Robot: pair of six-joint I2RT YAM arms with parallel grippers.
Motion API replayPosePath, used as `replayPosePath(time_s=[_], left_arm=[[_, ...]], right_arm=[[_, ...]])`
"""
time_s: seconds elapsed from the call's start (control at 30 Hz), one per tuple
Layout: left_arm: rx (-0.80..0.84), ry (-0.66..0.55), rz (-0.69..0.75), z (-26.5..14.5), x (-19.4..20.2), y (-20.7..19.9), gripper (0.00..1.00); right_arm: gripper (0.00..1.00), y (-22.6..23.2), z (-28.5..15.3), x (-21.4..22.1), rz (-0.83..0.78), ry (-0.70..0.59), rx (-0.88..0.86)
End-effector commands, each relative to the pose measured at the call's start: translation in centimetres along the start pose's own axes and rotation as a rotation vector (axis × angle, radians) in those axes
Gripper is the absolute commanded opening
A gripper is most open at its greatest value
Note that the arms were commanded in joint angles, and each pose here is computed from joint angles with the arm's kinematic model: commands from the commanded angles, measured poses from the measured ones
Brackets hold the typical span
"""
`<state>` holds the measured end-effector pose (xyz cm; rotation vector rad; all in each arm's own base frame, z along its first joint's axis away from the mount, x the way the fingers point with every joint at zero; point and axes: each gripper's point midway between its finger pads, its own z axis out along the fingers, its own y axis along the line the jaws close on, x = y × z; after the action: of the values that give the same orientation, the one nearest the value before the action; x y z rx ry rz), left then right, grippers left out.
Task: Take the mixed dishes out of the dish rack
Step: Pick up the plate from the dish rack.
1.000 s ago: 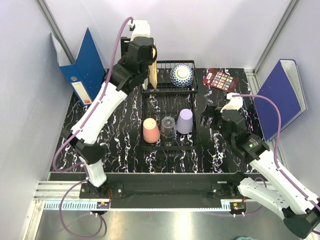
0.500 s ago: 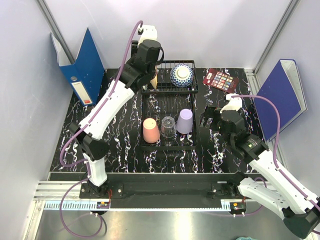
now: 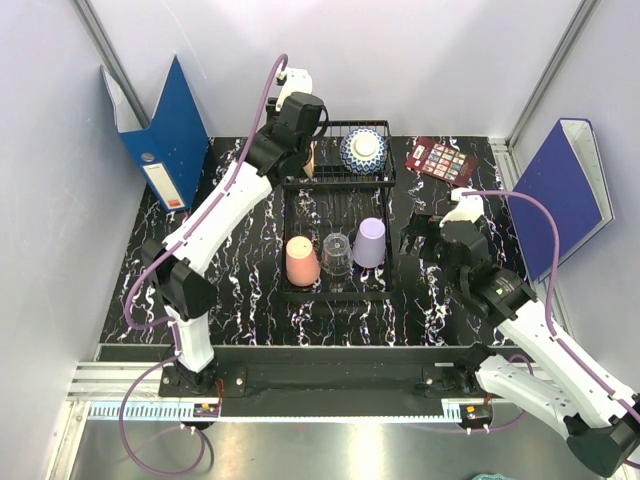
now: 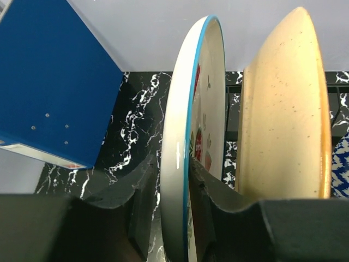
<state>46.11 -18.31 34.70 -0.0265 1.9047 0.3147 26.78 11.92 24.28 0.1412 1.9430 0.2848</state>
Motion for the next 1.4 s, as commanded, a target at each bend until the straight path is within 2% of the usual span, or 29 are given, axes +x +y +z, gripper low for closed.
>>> replayPosePath(time_s=[0.0,0.2,0.23,0.3,0.43,0.5,0.63,0.97,1.23,1.37], left_arm=[[0.003,-0.052,-0.088,-1.3,-2.3,1.7,0.31],[0.007,-0.079,-0.113,-2.1,-3.7,2.3,0.23],[0.009,-0.084,-0.116,-2.3,-3.9,2.4,0.16],[0.009,-0.094,-0.122,-2.6,-4.4,2.7,0.13],[0.006,-0.107,-0.128,-3.0,-4.9,3.0,0.11],[0.002,-0.113,-0.132,-3.2,-5.1,3.2,0.0],[-0.012,-0.132,-0.133,-3.7,-5.8,3.6,0.0],[-0.051,-0.262,-0.183,-6.6,-10.4,6.3,0.0],[-0.066,-0.306,-0.212,-8.3,-11.9,7.8,0.0],[-0.087,-0.346,-0.225,-10.2,-13.3,9.7,0.0]], right_arm=[[1.0,0.6,0.1,-0.3,0.017,-0.01,-0.022],[1.0,0.7,0.3,-0.1,0.015,-0.003,-0.019],[1.0,0.6,0.3,-0.1,0.018,-0.005,-0.019],[1.0,0.7,0.3,-0.2,0.02,-0.007,-0.019],[1.0,0.7,0.3,-0.1,0.02,-0.006,-0.02],[1.0,0.6,0.3,-0.1,0.022,-0.008,-0.02],[1.0,0.6,0.2,-0.1,0.021,-0.008,-0.022],[1.0,0.7,0.3,0.0,0.02,-0.007,-0.021],[1.0,0.7,0.3,0.0,0.018,-0.004,-0.021],[1.0,0.8,0.6,0.3,0.017,0.007,-0.024]])
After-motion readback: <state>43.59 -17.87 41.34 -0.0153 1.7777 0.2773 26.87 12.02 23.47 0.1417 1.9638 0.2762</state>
